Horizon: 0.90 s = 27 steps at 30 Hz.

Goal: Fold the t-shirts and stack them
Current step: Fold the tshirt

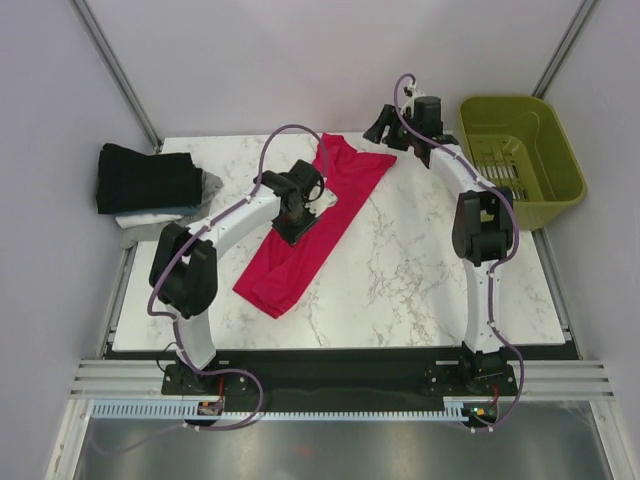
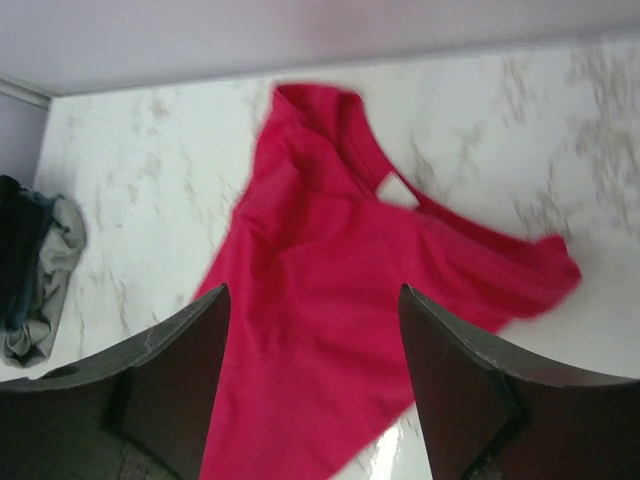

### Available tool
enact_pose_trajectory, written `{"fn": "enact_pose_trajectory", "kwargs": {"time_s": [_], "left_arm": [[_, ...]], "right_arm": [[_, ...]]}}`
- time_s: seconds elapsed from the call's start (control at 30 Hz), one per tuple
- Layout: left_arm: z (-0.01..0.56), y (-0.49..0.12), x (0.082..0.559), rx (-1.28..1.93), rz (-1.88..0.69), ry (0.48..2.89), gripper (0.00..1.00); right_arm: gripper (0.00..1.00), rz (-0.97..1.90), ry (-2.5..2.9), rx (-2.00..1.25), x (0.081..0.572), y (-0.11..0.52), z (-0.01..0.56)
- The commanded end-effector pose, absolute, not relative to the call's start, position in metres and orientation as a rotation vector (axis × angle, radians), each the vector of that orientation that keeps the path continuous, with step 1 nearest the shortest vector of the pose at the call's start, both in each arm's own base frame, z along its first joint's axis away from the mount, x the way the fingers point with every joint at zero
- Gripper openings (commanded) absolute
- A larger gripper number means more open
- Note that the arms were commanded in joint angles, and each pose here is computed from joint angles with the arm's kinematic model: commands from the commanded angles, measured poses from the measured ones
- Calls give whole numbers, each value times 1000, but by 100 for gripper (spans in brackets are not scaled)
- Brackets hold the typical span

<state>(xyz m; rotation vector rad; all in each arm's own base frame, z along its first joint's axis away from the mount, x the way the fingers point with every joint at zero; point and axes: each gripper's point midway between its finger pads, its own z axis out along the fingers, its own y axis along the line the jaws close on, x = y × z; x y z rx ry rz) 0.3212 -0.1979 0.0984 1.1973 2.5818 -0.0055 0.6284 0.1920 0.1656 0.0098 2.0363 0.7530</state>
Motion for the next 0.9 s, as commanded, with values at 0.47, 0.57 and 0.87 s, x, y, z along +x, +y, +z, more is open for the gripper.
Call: {"fn": "enact_pose_trajectory", "kwargs": {"time_s": [0.47,0.57,0.87], "left_arm": [[30,-152,333,1100,-80,2885,36],[21,-150,326,1093,-87,2923,36],[12,-157,306,1046,-152,3003,36]], "right_arm": [[68,864,2370,294,585,172,24],[53,849,2385,303,587,171,12],[8,807,2368,306,605,168,-2]]}}
